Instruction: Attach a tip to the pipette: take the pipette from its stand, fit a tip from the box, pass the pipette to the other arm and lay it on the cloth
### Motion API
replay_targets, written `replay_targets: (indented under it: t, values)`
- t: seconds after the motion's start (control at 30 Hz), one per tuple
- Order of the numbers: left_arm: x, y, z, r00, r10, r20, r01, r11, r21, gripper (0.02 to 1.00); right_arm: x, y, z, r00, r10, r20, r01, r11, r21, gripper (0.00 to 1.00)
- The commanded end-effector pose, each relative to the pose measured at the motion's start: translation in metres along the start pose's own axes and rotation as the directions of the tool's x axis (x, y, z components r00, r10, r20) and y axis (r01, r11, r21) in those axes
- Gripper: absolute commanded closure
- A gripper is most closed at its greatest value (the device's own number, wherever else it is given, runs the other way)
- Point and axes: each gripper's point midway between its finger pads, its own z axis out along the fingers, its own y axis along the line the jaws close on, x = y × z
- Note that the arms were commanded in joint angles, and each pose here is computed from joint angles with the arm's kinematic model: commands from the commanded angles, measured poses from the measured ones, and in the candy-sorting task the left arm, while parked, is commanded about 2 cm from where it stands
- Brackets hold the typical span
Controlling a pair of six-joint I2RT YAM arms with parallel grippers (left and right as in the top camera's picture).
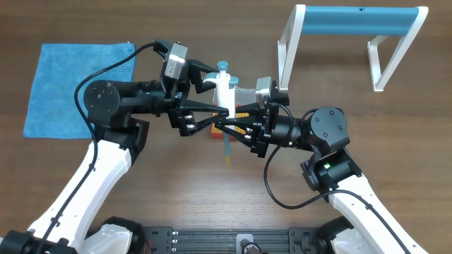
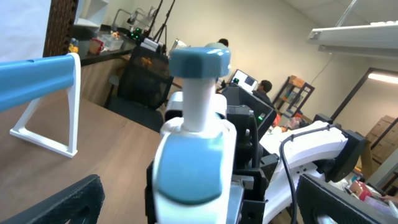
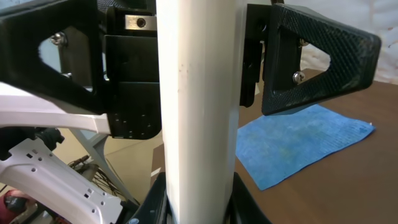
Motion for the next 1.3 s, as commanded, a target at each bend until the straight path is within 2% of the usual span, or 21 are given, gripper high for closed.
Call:
replay_targets:
  t: [0.03,0.07,0.1,0.17,0.2,0.23,0.33,0.37,0.4,0.43,0.6,0.83,0.93,1.07,1.1,1.13,1.2,1.23,1.3]
  values:
    - [-0.011,0.002,0.005,0.998,0.048,0.041,-0.047,0.999,-0.017,0.077,-0.007,0.008,0.000,1.000,-0.013,0.005,0.013,1.000,-0.027,0.925]
    - [-0.011,0.002,0.006,0.998,0.050,0.045,-0.050,0.999,-0.019,0.141,-0.006,0.009,0.000,1.000,-0.014,-0.001,0.014,0.999,-0.037,0.925]
    - [-0.011,0.003,0.006,0.998,0.048,0.046,-0.047,0.999,-0.021,0.467,-0.005,0.010,0.000,1.000,-0.013,-0.005,0.013,0.999,-0.043,0.923]
    - [-0.011,0.006,0.006,0.998,0.043,0.051,-0.042,0.999,-0.027,0.809,-0.005,0.011,0.000,1.000,-0.014,-0.007,0.013,0.999,-0.047,0.925]
    - [-0.012,0.008,0.006,0.998,0.040,0.057,-0.038,0.999,-0.033,0.939,-0.005,0.012,0.000,1.000,-0.014,-0.009,0.014,0.999,-0.051,0.925]
    - [-0.012,0.010,0.006,0.998,0.035,0.061,-0.033,0.999,-0.037,0.991,-0.004,0.013,-0.001,1.000,-0.014,-0.014,0.013,0.998,-0.059,0.925]
    - [-0.011,0.015,0.007,0.998,0.024,0.063,-0.022,0.999,-0.044,0.989,-0.001,0.020,-0.001,0.999,-0.022,-0.031,0.019,0.995,-0.097,0.910]
    - [-0.011,0.017,0.007,0.998,0.021,0.063,-0.018,0.999,-0.045,0.991,-0.001,0.022,-0.001,0.999,-0.022,-0.036,0.018,0.994,-0.109,0.737]
    - [-0.010,0.019,0.007,0.998,0.015,0.063,-0.012,0.999,-0.048,0.991,0.000,0.023,-0.001,0.999,-0.016,-0.040,0.011,0.993,-0.115,0.325]
    - [-0.009,0.021,0.007,0.998,0.011,0.062,-0.007,0.999,-0.049,0.991,0.000,0.023,-0.002,0.999,-0.009,-0.041,0.004,0.993,-0.114,0.134]
    - [-0.007,0.031,0.004,0.998,-0.016,0.062,0.020,0.998,-0.065,0.989,-0.002,0.014,-0.006,0.999,0.001,-0.035,-0.004,0.996,-0.084,0.132]
    - [-0.001,0.074,-0.045,0.975,-0.202,0.090,0.217,0.955,-0.201,0.991,-0.021,-0.027,-0.057,1.000,0.002,-0.004,-0.002,1.000,0.029,0.130]
    - [-0.001,0.094,-0.078,0.947,-0.280,0.156,0.314,0.908,-0.276,0.991,-0.031,-0.045,-0.089,0.999,0.025,0.024,-0.027,0.995,0.100,0.130]
    - [0.012,0.133,-0.135,0.897,-0.337,0.288,0.436,0.788,-0.435,0.989,-0.038,-0.053,-0.120,0.994,0.098,0.049,-0.104,0.985,0.138,0.128]
    - [0.021,0.149,-0.155,0.873,-0.346,0.344,0.483,0.716,-0.505,0.991,-0.039,-0.052,-0.124,0.992,0.117,0.049,-0.123,0.983,0.137,0.128]
    - [0.034,0.166,-0.177,0.842,-0.354,0.406,0.537,0.612,-0.581,0.991,-0.039,-0.051,-0.127,0.990,0.132,0.046,-0.137,0.982,0.132,0.128]
    - [0.060,0.186,-0.211,0.817,-0.346,0.461,0.575,0.434,-0.693,0.991,-0.038,-0.050,-0.128,0.987,0.154,0.043,-0.158,0.979,0.126,0.128]
    - [0.076,0.194,-0.231,0.801,-0.342,0.492,0.590,0.312,-0.745,0.991,-0.037,-0.049,-0.128,0.987,0.155,0.038,-0.158,0.980,0.122,0.128]
    - [0.097,0.198,-0.254,0.782,-0.341,0.521,0.595,0.162,-0.787,0.991,-0.037,-0.049,-0.128,0.987,0.158,0.037,-0.161,0.980,0.120,0.126]
